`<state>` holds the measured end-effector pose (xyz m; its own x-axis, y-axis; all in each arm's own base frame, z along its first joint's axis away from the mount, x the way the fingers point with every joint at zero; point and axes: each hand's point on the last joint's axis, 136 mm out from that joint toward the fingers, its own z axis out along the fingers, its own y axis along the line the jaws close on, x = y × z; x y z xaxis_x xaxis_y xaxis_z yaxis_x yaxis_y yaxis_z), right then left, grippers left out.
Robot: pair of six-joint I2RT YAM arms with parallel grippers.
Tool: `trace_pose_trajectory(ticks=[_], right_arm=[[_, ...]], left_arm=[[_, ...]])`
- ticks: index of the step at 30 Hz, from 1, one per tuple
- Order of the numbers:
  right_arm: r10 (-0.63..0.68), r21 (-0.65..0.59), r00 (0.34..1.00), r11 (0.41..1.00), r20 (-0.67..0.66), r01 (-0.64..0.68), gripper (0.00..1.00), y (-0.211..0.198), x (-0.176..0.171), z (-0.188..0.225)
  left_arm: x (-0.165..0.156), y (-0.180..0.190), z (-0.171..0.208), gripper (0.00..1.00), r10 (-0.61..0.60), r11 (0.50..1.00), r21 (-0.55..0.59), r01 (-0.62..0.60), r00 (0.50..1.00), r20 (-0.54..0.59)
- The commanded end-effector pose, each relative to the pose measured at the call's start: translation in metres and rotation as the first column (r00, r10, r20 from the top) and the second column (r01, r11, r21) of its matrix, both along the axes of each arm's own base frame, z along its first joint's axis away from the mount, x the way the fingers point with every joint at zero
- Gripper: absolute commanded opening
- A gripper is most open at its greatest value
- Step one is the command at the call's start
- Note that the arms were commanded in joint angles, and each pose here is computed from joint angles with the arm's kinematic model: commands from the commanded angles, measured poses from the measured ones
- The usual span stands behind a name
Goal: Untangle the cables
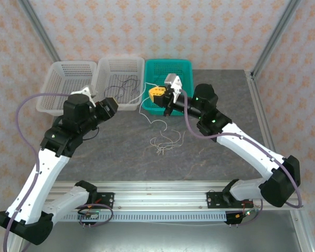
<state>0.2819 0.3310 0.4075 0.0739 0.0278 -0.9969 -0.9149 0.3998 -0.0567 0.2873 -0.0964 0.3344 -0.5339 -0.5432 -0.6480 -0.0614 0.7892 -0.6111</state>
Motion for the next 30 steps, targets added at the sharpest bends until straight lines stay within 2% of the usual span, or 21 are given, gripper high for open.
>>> trace_pose_trajectory(ticks=[1, 5, 7, 9, 12, 14, 17, 21, 23, 26, 29, 30], right_arm=[[0.007, -0.019, 1.0, 1.0, 0.0, -0.007, 0.0, 0.002, 0.0, 0.002], [-0.056, -0.061, 0.998, 0.997, -0.028, 0.054, 0.0, 0.0, 0.014, -0.004], [-0.042, -0.103, 0.999, 0.994, -0.032, 0.038, 0.0, 0.002, 0.013, -0.011], [-0.005, -0.121, 1.0, 0.993, -0.028, 0.002, 0.0, 0.006, 0.008, -0.015], [0.042, -0.126, 0.999, 0.991, -0.029, -0.046, 0.0, 0.009, 0.002, -0.018], [0.071, -0.13, 0.997, 0.989, -0.03, -0.074, 0.0, 0.011, -0.003, -0.017], [0.103, -0.143, 0.994, 0.984, -0.031, -0.107, 0.0, 0.013, -0.008, -0.018], [0.136, -0.161, 0.99, 0.977, -0.028, -0.139, 0.0, 0.015, -0.014, -0.017], [0.15, -0.167, 0.988, 0.974, -0.024, -0.152, 0.0, 0.016, -0.016, -0.016], [0.175, -0.169, 0.984, 0.97, -0.018, -0.175, 0.0, 0.018, -0.018, -0.015], [0.196, -0.153, 0.98, 0.969, -0.018, -0.196, 0.0, 0.021, -0.019, -0.011], [0.197, -0.148, 0.98, 0.969, -0.019, -0.197, 0.0, 0.022, -0.018, -0.011]], left_arm=[[-0.017, -0.002, 0.029, 0.6, -0.117, 0.989, 0.109, 0.105, 0.987, 0.111], [-0.044, 0.007, 0.058, 0.69, -0.257, 0.918, 0.356, 0.177, 0.947, 0.194], [-0.056, -0.002, 0.079, 0.72, -0.368, 0.87, 0.433, 0.235, 0.894, 0.254], [-0.063, -0.024, 0.091, 0.74, -0.509, 0.814, 0.472, 0.338, 0.806, 0.301], [-0.058, -0.056, 0.103, 0.74, -0.627, 0.762, 0.455, 0.46, 0.701, 0.341], [-0.049, -0.075, 0.108, 0.75, -0.672, 0.731, 0.459, 0.505, 0.648, 0.359], [-0.035, -0.107, 0.109, 0.75, -0.748, 0.655, 0.535, 0.534, 0.56, 0.356], [-0.016, -0.141, 0.098, 0.74, -0.838, 0.538, 0.574, 0.617, 0.468, 0.281], [-0.006, -0.148, 0.089, 0.73, -0.852, 0.513, 0.582, 0.631, 0.458, 0.254], [0.007, -0.151, 0.075, 0.67, -0.85, 0.509, 0.601, 0.616, 0.468, 0.241], [0.015, -0.153, 0.07, 0.52, -0.839, 0.528, 0.587, 0.614, 0.484, 0.248], [0.016, -0.153, 0.069, 0.42, -0.835, 0.534, 0.58, 0.615, 0.489, 0.252]])
